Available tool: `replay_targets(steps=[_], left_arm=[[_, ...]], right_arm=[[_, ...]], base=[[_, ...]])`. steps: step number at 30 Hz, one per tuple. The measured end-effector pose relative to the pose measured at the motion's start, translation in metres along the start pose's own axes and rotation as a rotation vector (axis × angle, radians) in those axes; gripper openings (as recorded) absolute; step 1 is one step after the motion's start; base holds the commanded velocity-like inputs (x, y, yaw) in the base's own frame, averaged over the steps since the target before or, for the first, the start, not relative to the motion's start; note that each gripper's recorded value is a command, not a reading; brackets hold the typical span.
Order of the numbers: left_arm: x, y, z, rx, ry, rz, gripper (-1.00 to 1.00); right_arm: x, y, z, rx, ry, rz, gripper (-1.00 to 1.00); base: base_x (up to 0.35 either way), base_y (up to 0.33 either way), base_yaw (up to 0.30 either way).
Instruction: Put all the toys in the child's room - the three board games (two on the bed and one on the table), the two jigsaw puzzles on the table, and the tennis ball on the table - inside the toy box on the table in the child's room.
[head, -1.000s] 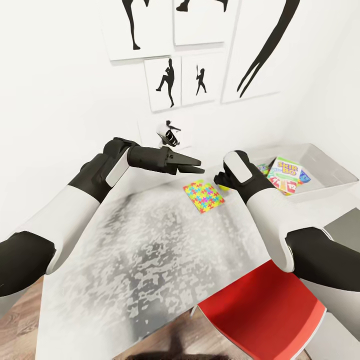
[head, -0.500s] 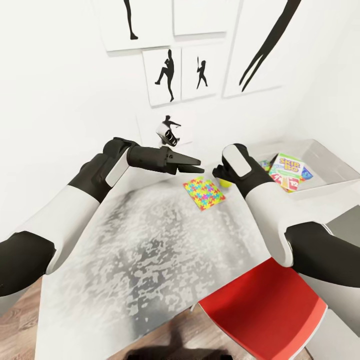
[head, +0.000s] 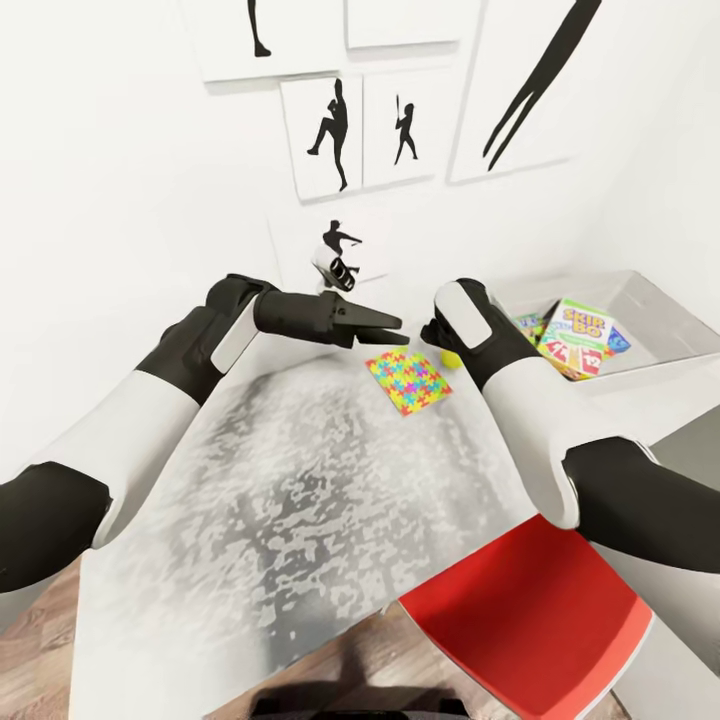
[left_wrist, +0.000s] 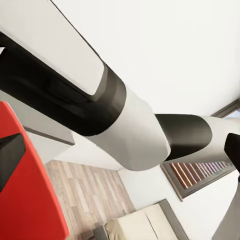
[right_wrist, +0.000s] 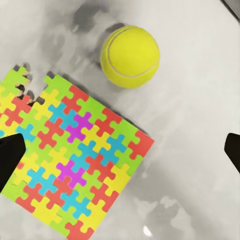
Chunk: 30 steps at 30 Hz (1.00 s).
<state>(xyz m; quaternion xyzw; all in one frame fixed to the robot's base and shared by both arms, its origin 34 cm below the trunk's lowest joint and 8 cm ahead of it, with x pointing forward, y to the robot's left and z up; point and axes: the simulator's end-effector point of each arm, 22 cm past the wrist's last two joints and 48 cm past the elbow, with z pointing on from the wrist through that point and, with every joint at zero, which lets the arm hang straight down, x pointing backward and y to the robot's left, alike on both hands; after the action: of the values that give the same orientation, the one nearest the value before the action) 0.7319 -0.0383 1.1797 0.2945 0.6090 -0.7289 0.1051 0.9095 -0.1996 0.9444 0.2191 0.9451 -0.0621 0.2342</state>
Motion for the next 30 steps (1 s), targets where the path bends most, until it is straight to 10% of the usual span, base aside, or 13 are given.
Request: replay_targets(steps=[6,20,30], left_arm=[[-0.002,-0.007,0.009,0.033,0.007,0.022,1.00],[-0.025,-0.131,0.104,0.258,0.173,0.340,1.00],[-0.042,-0.150,0.108,0.235,0.221,0.428,1.00]], right_arm=[[0.001,0.003,0.004,-0.003,0.003,-0.002,1.00],[0.011,0.017,0.016,-0.034,0.012,0.008,1.00],[0.018,0.021,0.028,-0.044,0.026,0.004,1.00]], base=[[0.000,0.000,0.000],[0.000,0.000,0.000],[0.000,0.000,0.000]])
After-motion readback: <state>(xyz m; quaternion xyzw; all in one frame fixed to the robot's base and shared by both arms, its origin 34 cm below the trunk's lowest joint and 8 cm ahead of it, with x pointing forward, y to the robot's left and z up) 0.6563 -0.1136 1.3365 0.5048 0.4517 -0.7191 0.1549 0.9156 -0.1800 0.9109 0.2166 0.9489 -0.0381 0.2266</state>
